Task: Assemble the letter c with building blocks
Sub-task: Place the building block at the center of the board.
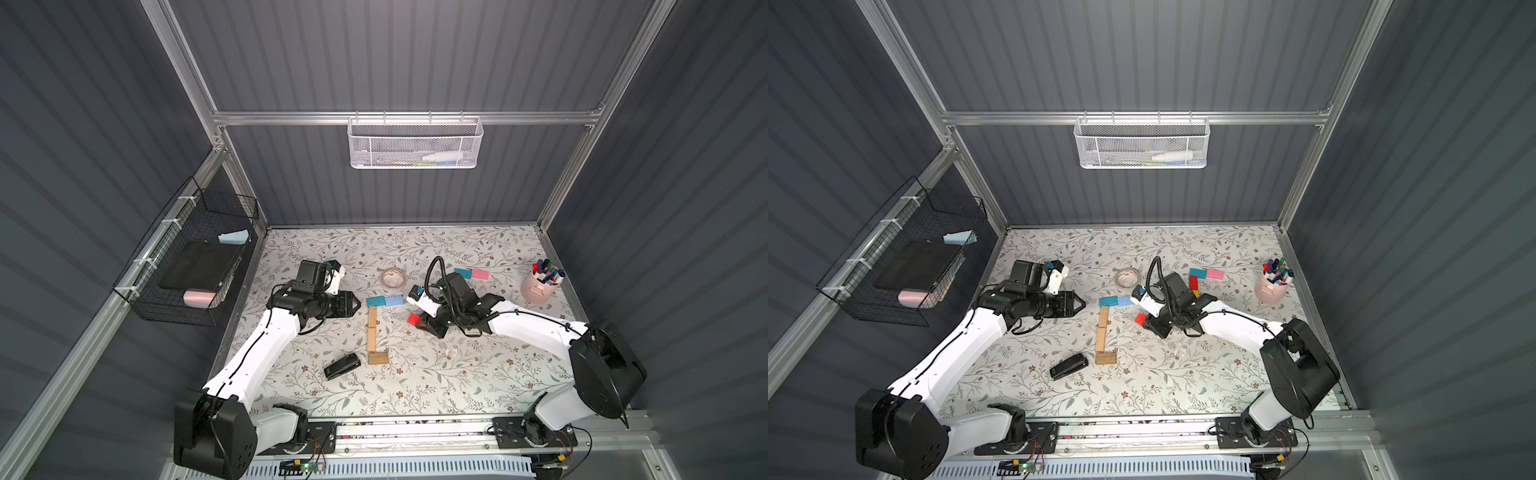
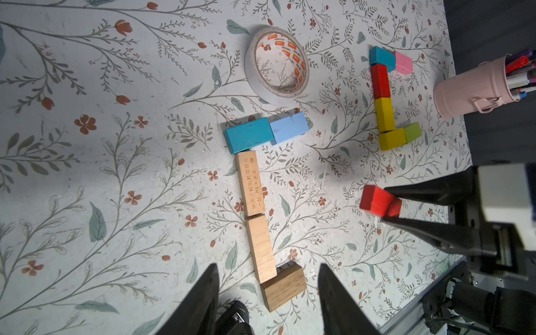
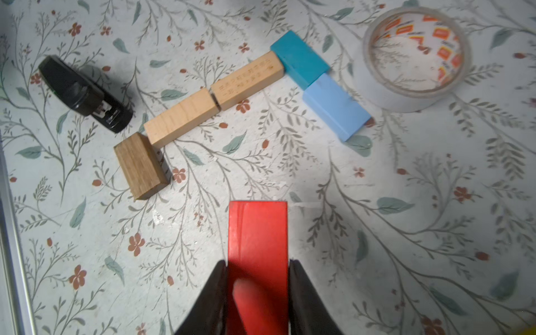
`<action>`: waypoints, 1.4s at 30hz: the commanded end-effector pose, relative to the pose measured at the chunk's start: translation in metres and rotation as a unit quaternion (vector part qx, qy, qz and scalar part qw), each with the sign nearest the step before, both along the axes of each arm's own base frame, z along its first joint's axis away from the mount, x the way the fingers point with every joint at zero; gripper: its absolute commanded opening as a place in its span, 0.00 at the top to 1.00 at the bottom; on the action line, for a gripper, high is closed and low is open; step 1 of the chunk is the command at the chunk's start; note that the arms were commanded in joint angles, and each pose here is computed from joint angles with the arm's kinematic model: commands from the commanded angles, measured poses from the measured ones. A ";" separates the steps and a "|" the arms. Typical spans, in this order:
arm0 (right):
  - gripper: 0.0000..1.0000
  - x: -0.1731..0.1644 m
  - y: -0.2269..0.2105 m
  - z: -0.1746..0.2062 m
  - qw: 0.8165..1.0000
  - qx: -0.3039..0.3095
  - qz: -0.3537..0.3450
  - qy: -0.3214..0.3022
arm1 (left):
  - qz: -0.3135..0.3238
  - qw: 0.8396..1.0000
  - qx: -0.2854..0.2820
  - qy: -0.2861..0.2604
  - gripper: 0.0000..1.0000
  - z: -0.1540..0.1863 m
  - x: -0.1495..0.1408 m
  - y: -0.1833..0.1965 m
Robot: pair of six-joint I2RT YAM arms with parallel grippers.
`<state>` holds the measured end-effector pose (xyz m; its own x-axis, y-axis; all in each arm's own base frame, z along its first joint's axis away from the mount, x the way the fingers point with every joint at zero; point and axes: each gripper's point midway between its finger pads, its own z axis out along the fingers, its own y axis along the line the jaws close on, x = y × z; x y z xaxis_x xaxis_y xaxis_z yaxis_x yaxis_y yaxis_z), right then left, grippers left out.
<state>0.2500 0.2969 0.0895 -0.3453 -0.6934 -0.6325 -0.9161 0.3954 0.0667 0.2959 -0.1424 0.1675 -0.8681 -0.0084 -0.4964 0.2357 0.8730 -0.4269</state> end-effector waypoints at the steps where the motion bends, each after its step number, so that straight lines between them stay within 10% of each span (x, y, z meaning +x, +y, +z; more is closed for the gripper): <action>1: 0.83 -0.018 0.008 -0.011 0.999 -0.015 0.048 -0.007 | -0.008 1.000 -0.001 -0.001 0.47 0.001 -0.004 0.001; 42: 0.53 -0.054 0.037 -0.049 0.990 -0.074 0.120 -0.026 | 0.001 1.000 0.012 0.008 0.47 -0.007 -0.003 0.005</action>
